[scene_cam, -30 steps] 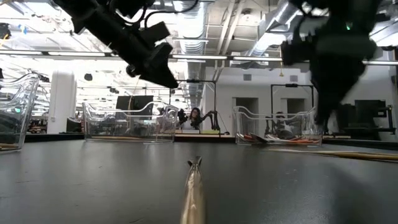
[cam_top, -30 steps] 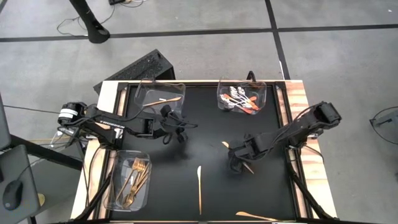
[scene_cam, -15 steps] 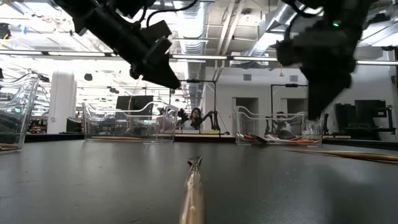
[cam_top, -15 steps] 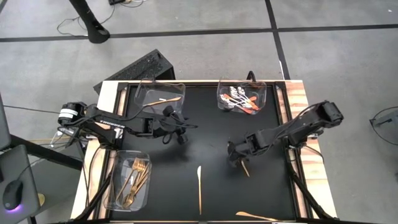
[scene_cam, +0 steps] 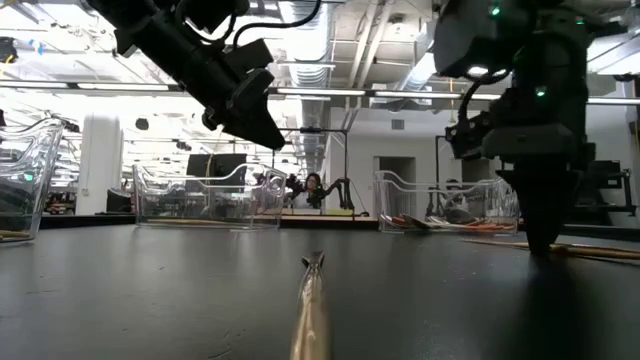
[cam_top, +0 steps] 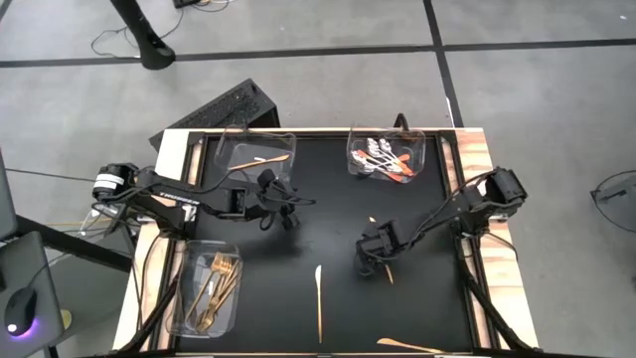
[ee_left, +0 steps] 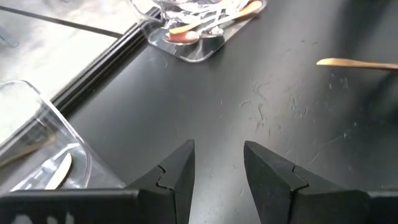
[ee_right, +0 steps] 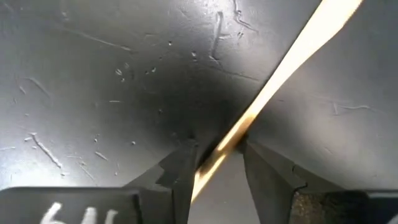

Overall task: Sort silverware by color (type)
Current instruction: Put the gold table knife into the top left transparent bin

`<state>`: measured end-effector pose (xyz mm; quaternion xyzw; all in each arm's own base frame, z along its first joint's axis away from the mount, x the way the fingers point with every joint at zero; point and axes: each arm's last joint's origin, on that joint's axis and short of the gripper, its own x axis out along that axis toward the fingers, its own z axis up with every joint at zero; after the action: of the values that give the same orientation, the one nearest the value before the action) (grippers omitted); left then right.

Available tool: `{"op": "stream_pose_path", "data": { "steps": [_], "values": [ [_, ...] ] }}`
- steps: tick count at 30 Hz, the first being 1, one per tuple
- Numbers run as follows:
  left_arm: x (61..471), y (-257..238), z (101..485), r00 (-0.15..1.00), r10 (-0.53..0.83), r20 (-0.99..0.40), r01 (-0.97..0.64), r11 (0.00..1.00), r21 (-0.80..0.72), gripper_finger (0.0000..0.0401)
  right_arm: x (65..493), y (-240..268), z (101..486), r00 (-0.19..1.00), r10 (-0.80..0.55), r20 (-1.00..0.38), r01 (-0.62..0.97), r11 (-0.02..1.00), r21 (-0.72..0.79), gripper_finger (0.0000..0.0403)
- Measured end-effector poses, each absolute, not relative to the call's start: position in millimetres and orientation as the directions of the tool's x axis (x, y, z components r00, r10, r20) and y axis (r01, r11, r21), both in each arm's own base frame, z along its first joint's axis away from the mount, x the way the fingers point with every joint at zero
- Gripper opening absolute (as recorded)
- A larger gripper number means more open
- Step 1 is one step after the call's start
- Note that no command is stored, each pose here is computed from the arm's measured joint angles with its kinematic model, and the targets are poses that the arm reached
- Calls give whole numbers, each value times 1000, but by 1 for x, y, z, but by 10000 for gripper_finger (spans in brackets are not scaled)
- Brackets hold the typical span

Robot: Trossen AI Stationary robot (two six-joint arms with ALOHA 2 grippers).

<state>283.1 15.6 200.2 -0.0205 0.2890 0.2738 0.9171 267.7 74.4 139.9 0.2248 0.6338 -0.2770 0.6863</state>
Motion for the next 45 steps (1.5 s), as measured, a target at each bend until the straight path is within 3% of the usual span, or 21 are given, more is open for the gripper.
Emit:
{"op": "stream_pose_path", "data": {
  "steps": [4, 10, 19, 29, 33, 45],
  "values": [
    [282, 16, 199, 674, 490, -553, -516, 848, 121, 123, 267, 67, 132, -45, -57, -997, 633, 771, -73, 127],
    [282, 16, 199, 665, 504, -551, -526, 840, 132, 123, 269, 65, 127, -72, -31, -997, 544, 837, -65, 23],
    [282, 16, 199, 665, 504, -552, -525, 840, 135, 123, 261, 63, 152, 25, -41, -999, 515, 857, -22, 5],
    [282, 16, 199, 668, 500, -551, -523, 842, 131, 123, 251, 57, 191, 206, -140, -969, 527, 850, -11, 2],
    [282, 16, 199, 669, 500, -550, -524, 842, 129, 123, 254, 51, 192, 233, -198, -952, 556, 831, -36, 27],
    [282, 15, 199, 670, 498, -550, -521, 844, 130, 123, 268, 48, 147, 53, -203, -978, 581, 803, -135, 107]
  ]
}}
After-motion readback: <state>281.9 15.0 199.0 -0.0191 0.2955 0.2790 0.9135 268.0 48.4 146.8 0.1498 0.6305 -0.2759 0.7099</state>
